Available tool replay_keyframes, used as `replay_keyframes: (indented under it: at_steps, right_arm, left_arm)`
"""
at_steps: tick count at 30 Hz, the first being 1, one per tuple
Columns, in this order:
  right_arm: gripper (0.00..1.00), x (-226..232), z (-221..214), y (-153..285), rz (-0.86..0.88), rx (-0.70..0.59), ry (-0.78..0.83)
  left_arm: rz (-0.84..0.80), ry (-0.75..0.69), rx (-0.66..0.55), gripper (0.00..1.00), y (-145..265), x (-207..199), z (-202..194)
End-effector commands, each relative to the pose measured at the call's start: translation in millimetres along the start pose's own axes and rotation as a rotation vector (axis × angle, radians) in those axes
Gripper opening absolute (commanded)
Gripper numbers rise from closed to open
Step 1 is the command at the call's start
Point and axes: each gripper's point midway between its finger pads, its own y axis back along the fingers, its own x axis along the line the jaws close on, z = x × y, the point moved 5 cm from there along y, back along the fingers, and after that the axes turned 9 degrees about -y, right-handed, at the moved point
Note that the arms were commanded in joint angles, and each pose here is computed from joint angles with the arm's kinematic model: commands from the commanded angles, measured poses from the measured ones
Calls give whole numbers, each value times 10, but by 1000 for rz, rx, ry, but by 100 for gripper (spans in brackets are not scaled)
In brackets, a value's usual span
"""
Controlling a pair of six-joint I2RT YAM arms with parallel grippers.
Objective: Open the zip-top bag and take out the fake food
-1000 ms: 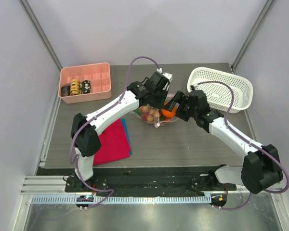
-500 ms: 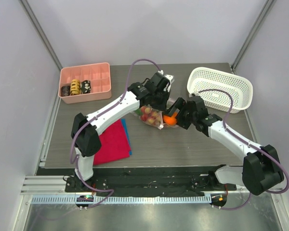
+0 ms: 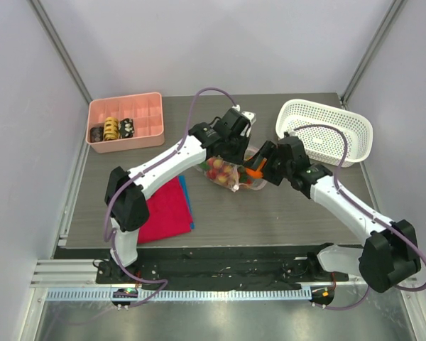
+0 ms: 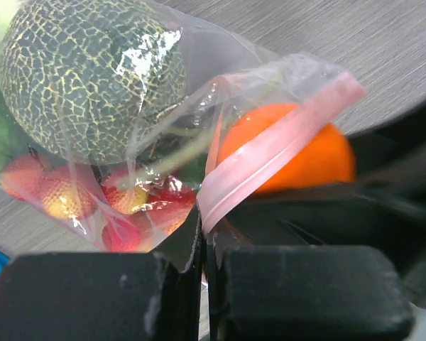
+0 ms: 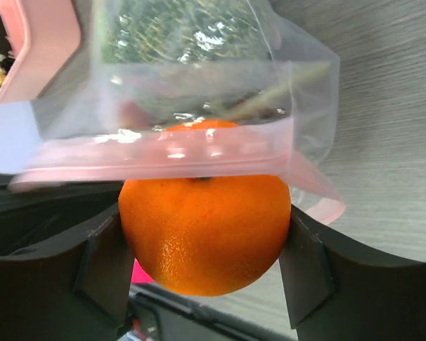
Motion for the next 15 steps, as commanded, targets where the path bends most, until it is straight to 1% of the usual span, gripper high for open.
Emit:
replay_keyframes:
  at_steps: [1, 3, 4, 5, 6, 7, 8, 9, 10, 11, 12, 13, 14, 15]
  right_arm:
    - [30, 513, 233, 470, 115, -54, 58]
    - [33, 607, 424, 645, 113, -113, 79]
    - [35, 611, 550, 663, 109, -143, 76]
    - [35, 491, 859, 686, 82, -202, 52]
    - [35, 484, 1056, 688, 76, -239, 35]
    - [35, 391, 1217, 558, 38, -247, 23]
    - [34, 256, 1465, 510, -12, -304, 7]
    - [35, 297, 1669, 525, -23, -360, 51]
    - [36, 175, 1796, 330, -79, -357, 46]
    - [36, 122, 1917, 269, -99, -376, 39]
    - [36, 103, 2121, 253, -90, -426, 16]
    - [36, -2, 2240, 170, -108, -440, 0]
    - [37, -152, 2313, -35, -147, -423, -10]
    - [37, -186, 2453, -103, -150, -443, -7]
  left_arm:
    - [48, -16, -23, 1, -17, 75, 25]
    - [47, -20, -17, 0, -17, 85, 8]
    - [45, -19, -18, 0, -10, 88, 8]
    - [41, -23, -28, 0, 20, 83, 28]
    - [34, -25, -29, 0, 34, 80, 29]
    - [28, -28, -29, 0, 48, 75, 23]
    - [21, -30, -45, 0, 94, 64, 52]
    - [20, -32, -48, 0, 113, 63, 54]
    - [18, -37, -55, 0, 138, 53, 70]
    - [-15, -40, -54, 0, 164, 11, 73]
    - [-18, -45, -61, 0, 206, 6, 88]
    - [-20, -47, -67, 0, 236, 8, 106]
    - [-20, -50, -78, 0, 270, 3, 135]
    - [-21, -56, -84, 0, 303, 1, 149]
